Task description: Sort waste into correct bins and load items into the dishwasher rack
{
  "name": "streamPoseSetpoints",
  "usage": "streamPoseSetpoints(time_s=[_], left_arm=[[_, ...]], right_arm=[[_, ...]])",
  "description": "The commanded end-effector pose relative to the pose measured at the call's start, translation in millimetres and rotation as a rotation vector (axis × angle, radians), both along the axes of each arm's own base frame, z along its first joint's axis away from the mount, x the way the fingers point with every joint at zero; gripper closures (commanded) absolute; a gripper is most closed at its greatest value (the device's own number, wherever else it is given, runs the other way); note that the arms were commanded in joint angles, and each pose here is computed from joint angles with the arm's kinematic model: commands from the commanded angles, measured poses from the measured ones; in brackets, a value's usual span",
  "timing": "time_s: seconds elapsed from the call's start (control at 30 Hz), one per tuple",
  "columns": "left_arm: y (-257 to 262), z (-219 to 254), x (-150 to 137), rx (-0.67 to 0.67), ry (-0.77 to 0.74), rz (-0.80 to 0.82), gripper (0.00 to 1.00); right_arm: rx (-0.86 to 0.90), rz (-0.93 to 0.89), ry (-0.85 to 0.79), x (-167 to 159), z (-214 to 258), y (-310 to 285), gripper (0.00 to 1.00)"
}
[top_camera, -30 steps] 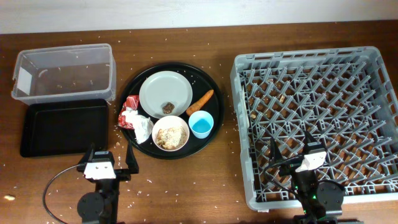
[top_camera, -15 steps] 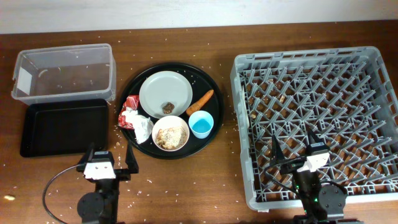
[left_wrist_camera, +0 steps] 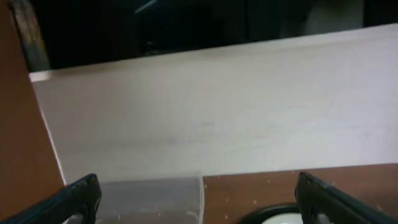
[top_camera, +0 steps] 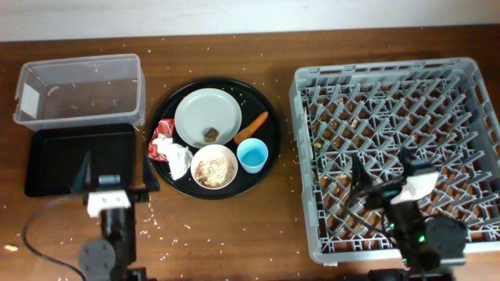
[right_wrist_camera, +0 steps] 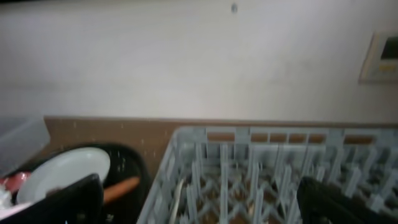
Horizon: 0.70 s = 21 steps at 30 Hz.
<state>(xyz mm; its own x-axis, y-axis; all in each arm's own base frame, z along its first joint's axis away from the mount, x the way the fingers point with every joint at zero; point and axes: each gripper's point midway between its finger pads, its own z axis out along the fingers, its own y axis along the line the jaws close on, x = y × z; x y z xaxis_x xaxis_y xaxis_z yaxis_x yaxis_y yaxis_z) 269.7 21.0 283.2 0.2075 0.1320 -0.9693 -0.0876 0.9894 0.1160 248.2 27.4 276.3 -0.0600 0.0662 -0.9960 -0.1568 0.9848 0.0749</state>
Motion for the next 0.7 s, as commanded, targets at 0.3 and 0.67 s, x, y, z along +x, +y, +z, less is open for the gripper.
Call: streamPoseSetpoints(time_s=[0.3,0.67], left_arm=[[-122.4,-20.7,200.8,-0.055,1.102,-0.497,0.01],[-200.2,-185.0,121.7,0.135,1.739,-0.556,0.21]], right_arm=[[0.073,0.217,0.57,134.0,-14.5,35.7,0.02],[0.045,0.117,0.443,125.7,24.9,9.9,0.07]])
